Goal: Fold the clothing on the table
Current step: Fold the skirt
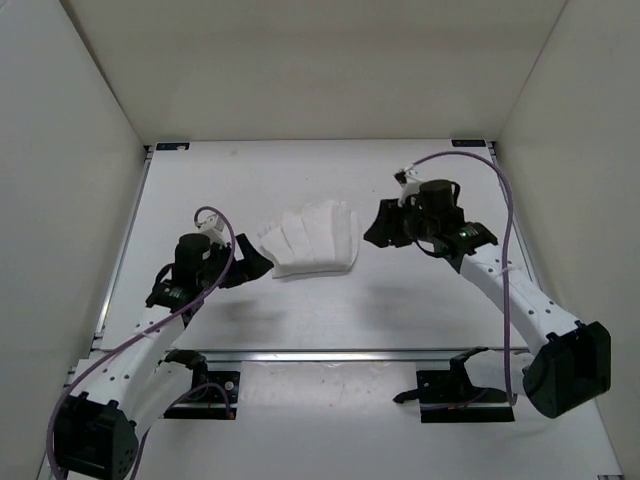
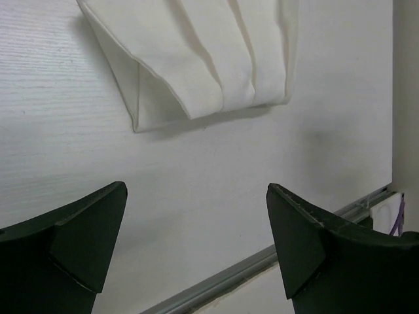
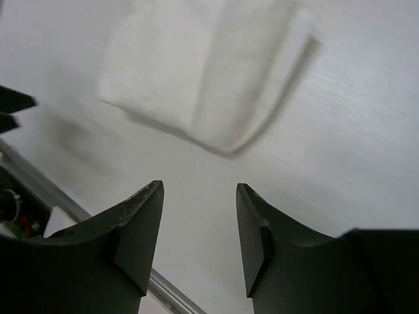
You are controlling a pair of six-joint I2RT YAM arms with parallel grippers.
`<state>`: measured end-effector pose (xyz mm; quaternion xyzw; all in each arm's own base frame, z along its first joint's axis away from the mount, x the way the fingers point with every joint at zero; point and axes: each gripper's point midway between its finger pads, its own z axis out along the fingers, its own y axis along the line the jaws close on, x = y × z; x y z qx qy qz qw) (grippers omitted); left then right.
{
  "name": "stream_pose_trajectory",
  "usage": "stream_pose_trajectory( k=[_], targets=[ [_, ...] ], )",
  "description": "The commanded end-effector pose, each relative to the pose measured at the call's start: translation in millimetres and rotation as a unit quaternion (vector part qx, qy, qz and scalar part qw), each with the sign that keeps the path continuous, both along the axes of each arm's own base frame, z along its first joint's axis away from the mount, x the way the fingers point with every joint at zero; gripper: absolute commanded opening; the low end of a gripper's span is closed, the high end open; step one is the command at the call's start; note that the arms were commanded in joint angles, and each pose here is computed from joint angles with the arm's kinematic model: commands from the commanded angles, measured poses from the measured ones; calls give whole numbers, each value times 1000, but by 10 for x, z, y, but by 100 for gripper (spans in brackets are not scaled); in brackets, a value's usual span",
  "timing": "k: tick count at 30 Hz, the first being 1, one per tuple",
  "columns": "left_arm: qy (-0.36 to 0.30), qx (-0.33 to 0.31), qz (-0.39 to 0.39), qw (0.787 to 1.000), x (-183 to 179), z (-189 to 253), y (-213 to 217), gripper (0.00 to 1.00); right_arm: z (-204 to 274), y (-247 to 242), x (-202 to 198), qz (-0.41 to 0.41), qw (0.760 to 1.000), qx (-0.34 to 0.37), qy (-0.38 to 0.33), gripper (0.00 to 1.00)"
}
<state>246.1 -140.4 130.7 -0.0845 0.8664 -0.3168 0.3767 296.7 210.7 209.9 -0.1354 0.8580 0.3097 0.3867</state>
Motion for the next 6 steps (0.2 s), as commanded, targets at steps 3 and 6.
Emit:
stream_pose_trajectory(
  k=[3, 6],
  targets=[
    [55, 51, -30, 997, -189, -157, -19, 98, -353, -492, -65, -44, 998, -32, 14, 45],
    [61, 31, -39, 997, -209, -139, -70, 98, -459, -521, -97, -42, 997, -60, 20, 46]
  ],
)
